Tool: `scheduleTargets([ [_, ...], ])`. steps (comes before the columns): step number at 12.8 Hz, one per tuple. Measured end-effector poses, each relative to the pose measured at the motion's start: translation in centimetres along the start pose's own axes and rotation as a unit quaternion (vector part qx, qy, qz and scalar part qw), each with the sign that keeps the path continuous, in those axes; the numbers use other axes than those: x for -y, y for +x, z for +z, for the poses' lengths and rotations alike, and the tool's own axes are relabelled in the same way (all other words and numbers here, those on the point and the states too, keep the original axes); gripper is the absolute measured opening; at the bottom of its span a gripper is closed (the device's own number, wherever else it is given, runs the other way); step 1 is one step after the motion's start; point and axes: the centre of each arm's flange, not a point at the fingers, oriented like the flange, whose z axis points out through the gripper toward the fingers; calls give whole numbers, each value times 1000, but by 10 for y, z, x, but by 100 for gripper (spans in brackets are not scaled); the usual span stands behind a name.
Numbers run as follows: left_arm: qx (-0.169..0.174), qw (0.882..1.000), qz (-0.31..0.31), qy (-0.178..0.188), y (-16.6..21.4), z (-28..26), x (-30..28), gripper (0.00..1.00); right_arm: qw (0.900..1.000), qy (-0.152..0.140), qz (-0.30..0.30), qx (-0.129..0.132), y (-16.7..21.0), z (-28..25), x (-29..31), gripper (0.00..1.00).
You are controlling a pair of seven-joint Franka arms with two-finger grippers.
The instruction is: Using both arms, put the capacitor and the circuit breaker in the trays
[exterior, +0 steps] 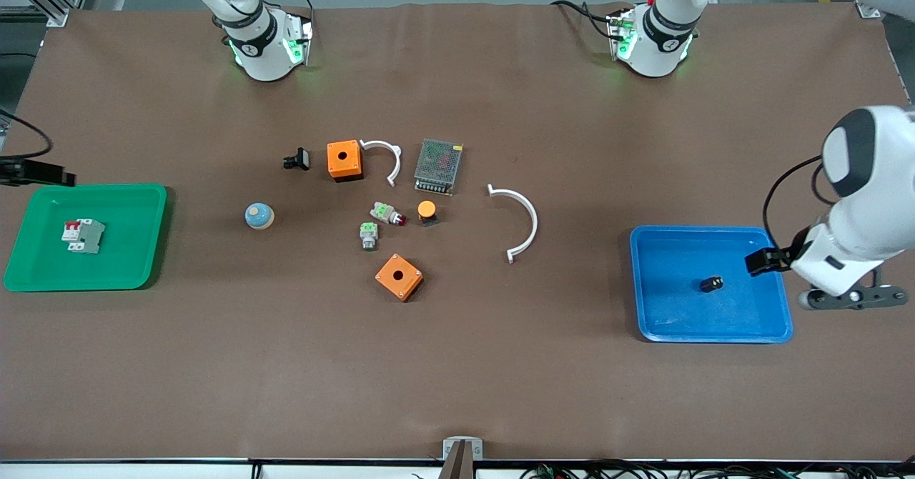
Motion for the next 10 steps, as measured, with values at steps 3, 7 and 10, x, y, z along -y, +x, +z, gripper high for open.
scheduleTargets([
  [3, 8, 1000, 5, 5, -15, -77, -8, 100, 1000, -4, 2, -22, -7, 8, 56, 100],
  [7, 18, 1000, 7, -6, -54, -148, -18, 100, 998, -7, 2, -65, -12, 5, 71, 100],
  [10, 18, 999, 2, -35, -85, -191, -20, 100, 995, -7, 2, -100, -12, -11, 70, 100],
])
